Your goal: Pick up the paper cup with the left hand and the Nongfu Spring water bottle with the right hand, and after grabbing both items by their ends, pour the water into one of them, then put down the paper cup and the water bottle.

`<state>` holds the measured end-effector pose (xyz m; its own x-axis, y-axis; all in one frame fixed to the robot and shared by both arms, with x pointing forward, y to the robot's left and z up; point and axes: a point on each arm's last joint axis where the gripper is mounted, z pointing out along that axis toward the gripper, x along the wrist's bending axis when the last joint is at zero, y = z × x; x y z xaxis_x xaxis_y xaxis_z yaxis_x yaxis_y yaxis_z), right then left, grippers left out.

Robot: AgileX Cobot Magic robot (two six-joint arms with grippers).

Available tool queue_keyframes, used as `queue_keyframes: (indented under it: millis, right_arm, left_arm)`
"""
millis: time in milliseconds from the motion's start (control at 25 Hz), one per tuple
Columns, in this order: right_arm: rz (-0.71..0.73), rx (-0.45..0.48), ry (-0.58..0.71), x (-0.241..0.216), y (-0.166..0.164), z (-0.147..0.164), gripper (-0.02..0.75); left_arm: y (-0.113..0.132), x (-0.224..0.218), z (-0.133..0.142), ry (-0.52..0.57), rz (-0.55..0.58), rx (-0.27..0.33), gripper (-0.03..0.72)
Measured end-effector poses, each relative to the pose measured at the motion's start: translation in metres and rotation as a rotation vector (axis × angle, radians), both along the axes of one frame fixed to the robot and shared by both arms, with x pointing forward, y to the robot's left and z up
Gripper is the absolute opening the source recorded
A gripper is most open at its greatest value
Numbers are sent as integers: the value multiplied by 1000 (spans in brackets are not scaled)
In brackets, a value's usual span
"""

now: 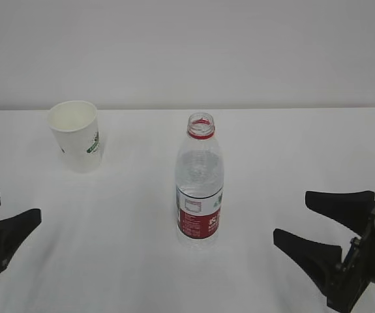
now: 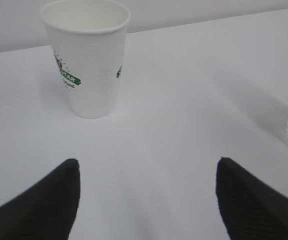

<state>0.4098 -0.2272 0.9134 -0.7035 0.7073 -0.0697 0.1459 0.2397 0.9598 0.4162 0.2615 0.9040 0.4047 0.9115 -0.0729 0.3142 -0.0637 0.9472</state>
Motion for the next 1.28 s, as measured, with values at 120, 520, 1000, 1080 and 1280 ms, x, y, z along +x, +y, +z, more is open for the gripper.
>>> queue_keyframes:
  millis: [120,520,1000,1080,1280]
  right_arm:
    - [-3,1,19,0,0,-3,637]
    - [27,-7,45,6,2,-9,643]
    - [94,-18,82,34,9,-26,643]
    - [112,-20,73,37,11,-26,643]
    - [135,-22,37,47,13,-23,643]
  left_arm:
    - [-1,0,0,-3,-14,3,674]
    - [-1,0,0,-4,-15,4,682]
    - [-3,1,1,-11,-45,8,650]
    - [-3,1,1,-11,-46,9,644]
    - [-3,1,1,-11,-46,9,629]
